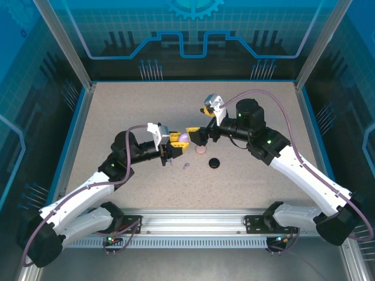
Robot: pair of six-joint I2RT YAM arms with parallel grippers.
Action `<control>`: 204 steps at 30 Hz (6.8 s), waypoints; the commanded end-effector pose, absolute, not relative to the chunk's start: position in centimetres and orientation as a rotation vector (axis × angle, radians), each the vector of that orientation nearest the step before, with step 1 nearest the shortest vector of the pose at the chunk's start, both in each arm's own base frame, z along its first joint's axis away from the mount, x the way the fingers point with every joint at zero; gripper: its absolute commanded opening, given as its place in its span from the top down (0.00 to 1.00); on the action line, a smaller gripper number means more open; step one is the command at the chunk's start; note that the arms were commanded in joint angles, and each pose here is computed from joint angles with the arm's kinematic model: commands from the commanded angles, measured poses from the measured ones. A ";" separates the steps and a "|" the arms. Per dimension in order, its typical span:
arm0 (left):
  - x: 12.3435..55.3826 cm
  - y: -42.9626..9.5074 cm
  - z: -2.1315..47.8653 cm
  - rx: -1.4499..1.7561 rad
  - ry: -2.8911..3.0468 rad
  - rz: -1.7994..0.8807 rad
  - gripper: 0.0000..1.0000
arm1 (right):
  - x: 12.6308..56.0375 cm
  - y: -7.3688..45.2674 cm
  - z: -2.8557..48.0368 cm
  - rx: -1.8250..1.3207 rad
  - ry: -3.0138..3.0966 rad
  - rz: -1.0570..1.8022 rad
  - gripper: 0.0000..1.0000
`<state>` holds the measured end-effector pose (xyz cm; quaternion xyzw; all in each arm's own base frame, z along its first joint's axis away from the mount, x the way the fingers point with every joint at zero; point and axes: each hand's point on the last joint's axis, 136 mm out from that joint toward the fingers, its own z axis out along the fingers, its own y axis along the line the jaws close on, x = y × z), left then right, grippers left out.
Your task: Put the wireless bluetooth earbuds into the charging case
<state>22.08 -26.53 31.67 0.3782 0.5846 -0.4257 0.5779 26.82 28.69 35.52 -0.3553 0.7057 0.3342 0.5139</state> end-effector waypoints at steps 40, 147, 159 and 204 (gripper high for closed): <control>20.5 -26.5 32.7 0.938 1.283 -0.992 0.95 | 27.1 28.7 36.1 -0.941 1.651 0.793 0.00; 18.5 -21.8 30.7 1.013 1.162 -0.539 1.00 | 25.5 30.2 2.9 -0.555 2.896 0.131 0.43; 18.5 -21.9 30.6 1.017 1.163 -0.542 1.00 | 26.3 32.1 3.2 -0.595 2.895 0.249 0.45; 18.7 -21.8 30.3 1.016 1.173 -0.531 0.99 | 26.6 32.3 3.3 -0.648 2.961 0.259 0.61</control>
